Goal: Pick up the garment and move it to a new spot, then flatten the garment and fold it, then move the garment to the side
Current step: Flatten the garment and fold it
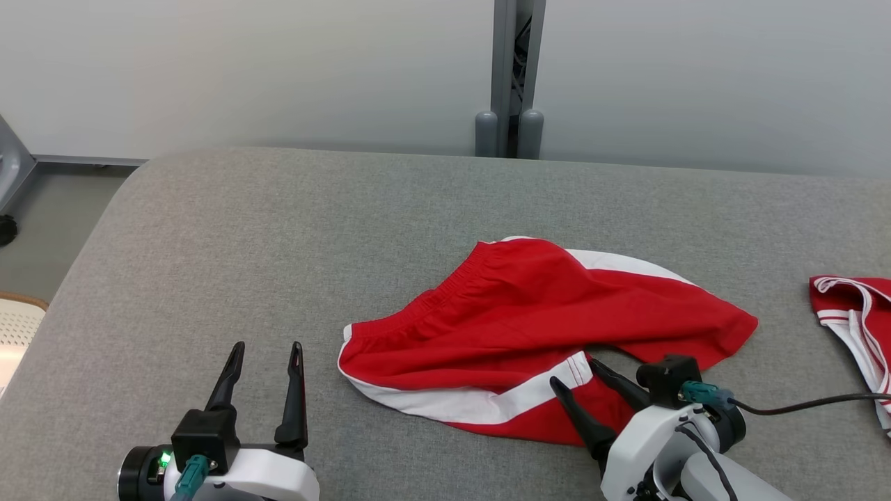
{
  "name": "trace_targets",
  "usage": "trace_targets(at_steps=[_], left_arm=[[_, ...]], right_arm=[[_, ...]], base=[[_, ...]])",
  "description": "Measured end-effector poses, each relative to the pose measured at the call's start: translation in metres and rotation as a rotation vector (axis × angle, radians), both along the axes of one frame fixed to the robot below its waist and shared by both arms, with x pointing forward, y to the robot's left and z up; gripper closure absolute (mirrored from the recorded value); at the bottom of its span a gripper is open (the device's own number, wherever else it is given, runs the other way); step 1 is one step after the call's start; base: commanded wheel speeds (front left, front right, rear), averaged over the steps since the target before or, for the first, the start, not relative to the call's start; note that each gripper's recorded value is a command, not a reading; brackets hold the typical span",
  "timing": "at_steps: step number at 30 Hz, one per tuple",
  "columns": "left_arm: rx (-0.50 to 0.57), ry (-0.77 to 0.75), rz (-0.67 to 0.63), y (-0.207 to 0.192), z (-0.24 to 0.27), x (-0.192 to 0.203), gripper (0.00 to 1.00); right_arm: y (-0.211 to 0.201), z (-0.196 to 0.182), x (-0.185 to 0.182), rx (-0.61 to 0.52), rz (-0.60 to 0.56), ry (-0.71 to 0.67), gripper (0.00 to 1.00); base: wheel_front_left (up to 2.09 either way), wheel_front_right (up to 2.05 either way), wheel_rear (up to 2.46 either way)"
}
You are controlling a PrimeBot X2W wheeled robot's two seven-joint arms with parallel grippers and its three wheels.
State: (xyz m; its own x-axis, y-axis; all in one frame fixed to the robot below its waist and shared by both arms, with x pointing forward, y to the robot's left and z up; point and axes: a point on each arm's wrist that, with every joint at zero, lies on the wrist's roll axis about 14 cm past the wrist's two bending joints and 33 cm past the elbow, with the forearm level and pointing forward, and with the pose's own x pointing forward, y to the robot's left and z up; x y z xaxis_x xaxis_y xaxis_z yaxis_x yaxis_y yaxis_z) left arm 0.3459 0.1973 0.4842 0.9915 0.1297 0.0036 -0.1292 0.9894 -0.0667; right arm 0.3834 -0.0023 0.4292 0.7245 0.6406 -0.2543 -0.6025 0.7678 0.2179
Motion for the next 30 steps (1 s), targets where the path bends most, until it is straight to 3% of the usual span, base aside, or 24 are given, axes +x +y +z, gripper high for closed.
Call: trace_targets(at_steps=[5, 6, 7, 8, 9, 10, 20, 30], left_arm=[[-0.004, 0.004, 0.012, 0.004, -0.001, -0.001, 0.00], [-0.004, 0.003, 0.014, 0.004, -0.001, -0.001, 0.00], [-0.004, 0.003, 0.015, 0.005, -0.001, -0.001, 0.00], [-0.004, 0.003, 0.015, 0.005, -0.001, -0.001, 0.00], [-0.004, 0.003, 0.016, 0.005, -0.001, -0.001, 0.00], [-0.004, 0.002, 0.016, 0.005, 0.000, -0.001, 0.00], [-0.003, -0.012, 0.010, 0.003, 0.004, 0.002, 0.00], [0.029, -0.009, -0.040, -0.007, 0.003, 0.010, 0.00]], right_arm=[[0.007, -0.005, -0.001, -0.002, 0.022, 0.020, 0.00], [0.008, -0.005, -0.001, 0.000, 0.026, 0.024, 0.06], [0.009, -0.005, -0.001, 0.001, 0.029, 0.026, 0.36], [0.009, -0.006, -0.002, 0.002, 0.030, 0.028, 0.57], [0.010, -0.006, -0.002, 0.004, 0.031, 0.031, 0.87], [0.010, -0.007, -0.003, 0.004, 0.033, 0.035, 1.00], [-0.018, 0.001, 0.004, 0.035, -0.048, 0.025, 1.00], [-0.075, -0.034, -0.034, 0.008, -0.169, 0.148, 1.00]], base=[[0.00, 0.00, 0.00], [0.00, 0.00, 0.00], [0.00, 0.00, 0.00], [0.00, 0.00, 0.00], [0.00, 0.00, 0.00], [0.00, 0.00, 0.00], [0.00, 0.00, 0.00], [0.00, 0.00, 0.00]])
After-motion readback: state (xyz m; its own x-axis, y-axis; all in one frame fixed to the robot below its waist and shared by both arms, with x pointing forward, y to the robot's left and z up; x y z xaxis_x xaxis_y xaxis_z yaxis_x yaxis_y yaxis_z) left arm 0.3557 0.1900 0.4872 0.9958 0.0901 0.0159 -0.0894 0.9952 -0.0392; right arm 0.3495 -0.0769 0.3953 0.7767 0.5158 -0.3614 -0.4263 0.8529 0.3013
